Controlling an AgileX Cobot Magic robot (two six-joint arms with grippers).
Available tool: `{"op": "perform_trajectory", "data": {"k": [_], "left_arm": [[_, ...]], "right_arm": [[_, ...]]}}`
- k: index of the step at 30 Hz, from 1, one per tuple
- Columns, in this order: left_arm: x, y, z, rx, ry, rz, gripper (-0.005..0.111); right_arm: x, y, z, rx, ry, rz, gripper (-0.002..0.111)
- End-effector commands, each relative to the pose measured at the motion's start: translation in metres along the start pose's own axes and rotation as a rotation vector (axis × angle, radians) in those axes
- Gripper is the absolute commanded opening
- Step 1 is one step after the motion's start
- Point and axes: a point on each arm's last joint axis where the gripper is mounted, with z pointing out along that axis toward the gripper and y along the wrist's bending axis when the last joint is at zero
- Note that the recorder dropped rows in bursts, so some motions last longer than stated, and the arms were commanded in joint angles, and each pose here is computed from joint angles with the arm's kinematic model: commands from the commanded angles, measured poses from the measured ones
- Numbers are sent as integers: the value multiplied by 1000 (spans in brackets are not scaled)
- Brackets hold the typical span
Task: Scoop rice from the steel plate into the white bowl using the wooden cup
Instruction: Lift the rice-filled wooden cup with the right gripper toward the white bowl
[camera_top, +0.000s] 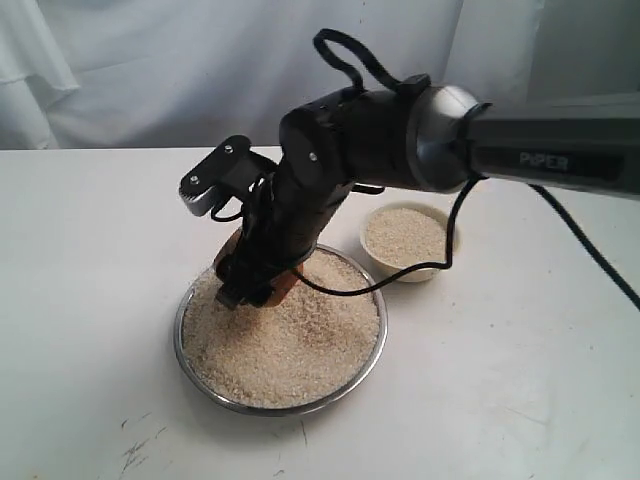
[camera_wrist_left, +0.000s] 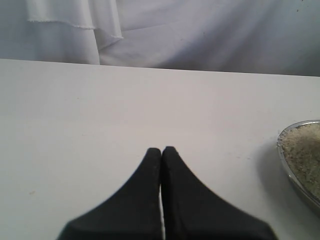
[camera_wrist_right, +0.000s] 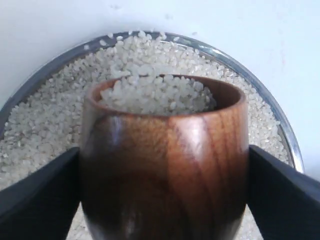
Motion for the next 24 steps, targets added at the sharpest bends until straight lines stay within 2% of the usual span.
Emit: {"op": "perform_trajectory", "data": {"k": [1, 6, 9, 13, 19, 24], "left_arm": [[0, 0, 0, 3, -12, 1, 0], [0, 0, 0, 3, -12, 1, 0], [0, 0, 0, 3, -12, 1, 0], [0, 0, 0, 3, -12, 1, 0], [0, 0, 0, 3, -12, 1, 0], [0, 0, 0, 3, -12, 1, 0]], "right_arm": [[11, -7, -18, -16, -123, 40, 0], [43, 1, -20, 45, -236, 82, 0], [70, 2, -21, 149, -361, 160, 0], [94, 4, -35, 256, -469, 158, 0], [97, 3, -56, 286, -519, 99, 0], [105, -17, -73, 336, -502, 85, 0]]}}
